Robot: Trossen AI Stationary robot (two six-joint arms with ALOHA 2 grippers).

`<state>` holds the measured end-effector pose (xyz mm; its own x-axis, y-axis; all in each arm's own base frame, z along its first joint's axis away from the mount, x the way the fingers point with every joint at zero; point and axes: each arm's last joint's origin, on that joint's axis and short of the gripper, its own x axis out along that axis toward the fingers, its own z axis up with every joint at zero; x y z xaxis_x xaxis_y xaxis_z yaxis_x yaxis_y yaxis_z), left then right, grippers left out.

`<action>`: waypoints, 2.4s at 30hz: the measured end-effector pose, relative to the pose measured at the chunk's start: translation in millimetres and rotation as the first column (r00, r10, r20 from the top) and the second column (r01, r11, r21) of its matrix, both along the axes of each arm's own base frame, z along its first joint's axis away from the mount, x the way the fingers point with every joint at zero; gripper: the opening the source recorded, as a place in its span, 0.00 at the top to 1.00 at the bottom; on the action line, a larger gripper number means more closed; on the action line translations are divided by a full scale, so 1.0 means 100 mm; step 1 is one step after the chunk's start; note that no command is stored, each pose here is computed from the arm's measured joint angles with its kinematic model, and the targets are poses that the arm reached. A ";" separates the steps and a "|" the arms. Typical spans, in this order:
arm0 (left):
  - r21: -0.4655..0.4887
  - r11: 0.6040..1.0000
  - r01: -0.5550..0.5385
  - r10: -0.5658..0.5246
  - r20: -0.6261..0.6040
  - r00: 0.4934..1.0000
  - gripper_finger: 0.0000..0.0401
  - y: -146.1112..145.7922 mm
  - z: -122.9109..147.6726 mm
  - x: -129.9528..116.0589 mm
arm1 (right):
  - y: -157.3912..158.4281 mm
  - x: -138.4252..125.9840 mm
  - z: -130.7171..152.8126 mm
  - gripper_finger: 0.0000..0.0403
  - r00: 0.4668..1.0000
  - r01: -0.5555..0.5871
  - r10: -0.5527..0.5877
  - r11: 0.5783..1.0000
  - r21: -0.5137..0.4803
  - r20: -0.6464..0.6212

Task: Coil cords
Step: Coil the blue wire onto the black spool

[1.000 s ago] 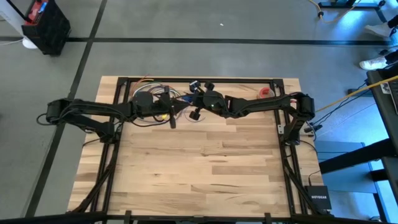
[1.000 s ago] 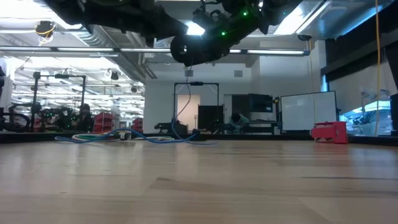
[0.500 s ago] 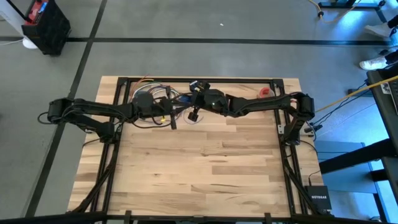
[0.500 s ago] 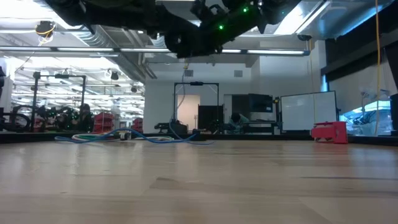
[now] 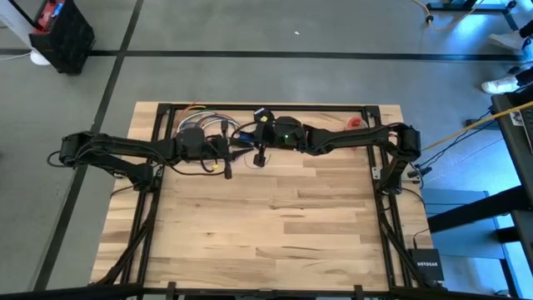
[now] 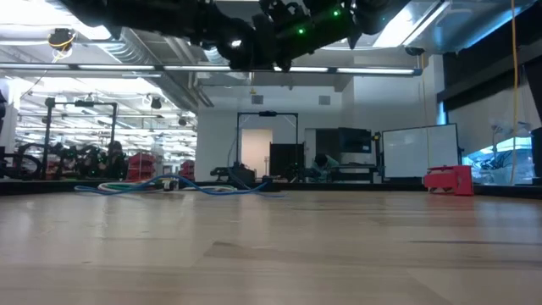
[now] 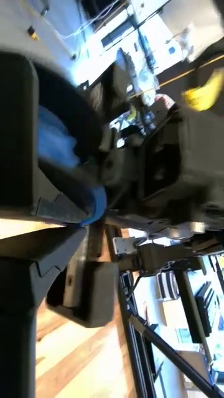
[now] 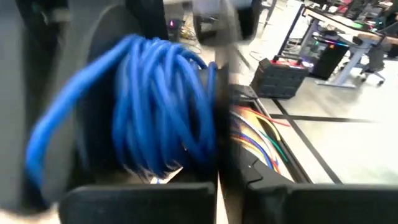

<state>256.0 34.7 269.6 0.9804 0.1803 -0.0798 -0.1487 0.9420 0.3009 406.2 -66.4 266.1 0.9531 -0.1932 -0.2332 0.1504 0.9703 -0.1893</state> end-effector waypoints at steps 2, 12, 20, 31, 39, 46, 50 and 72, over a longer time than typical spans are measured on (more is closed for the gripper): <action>-0.009 1.000 -0.001 0.001 -0.009 1.000 0.93 0.00 -0.01 0.00 | 0.01 0.00 0.01 0.99 1.000 -0.002 0.002 1.000 -0.001 0.004; -0.014 1.000 -0.009 0.008 -0.061 0.998 0.70 -0.02 -0.06 -0.01 | -0.01 0.01 0.06 0.99 0.998 0.043 -0.043 0.999 -0.006 0.048; -0.057 0.998 0.028 -0.036 -0.141 0.989 0.67 -0.13 0.13 -0.21 | 0.00 -0.02 0.20 0.99 0.993 0.072 -0.070 0.997 -0.016 0.094; -0.079 0.997 0.016 -0.029 -0.161 0.987 0.67 -0.12 0.05 -0.14 | -0.01 -0.03 0.28 0.99 0.985 0.081 -0.076 0.997 -0.022 0.158; -0.075 0.997 0.017 -0.027 -0.135 0.990 0.67 -0.11 0.03 -0.07 | -0.01 -0.03 0.29 0.99 0.983 0.079 -0.076 0.997 -0.008 0.169; -0.091 0.995 -0.048 0.037 -0.116 0.993 0.67 -0.09 0.05 -0.07 | 0.00 -0.02 0.29 0.99 0.985 0.039 -0.037 0.999 -0.005 0.169; -0.091 0.994 -0.052 0.042 -0.118 0.992 0.67 -0.09 0.05 -0.07 | 0.01 -0.02 0.30 0.99 0.984 0.014 -0.012 1.000 -0.009 0.176; -0.139 0.989 0.048 -0.063 -0.107 0.992 0.67 -0.11 -0.02 0.03 | 0.02 -0.02 0.34 0.99 0.974 -0.031 0.038 0.999 -0.036 0.221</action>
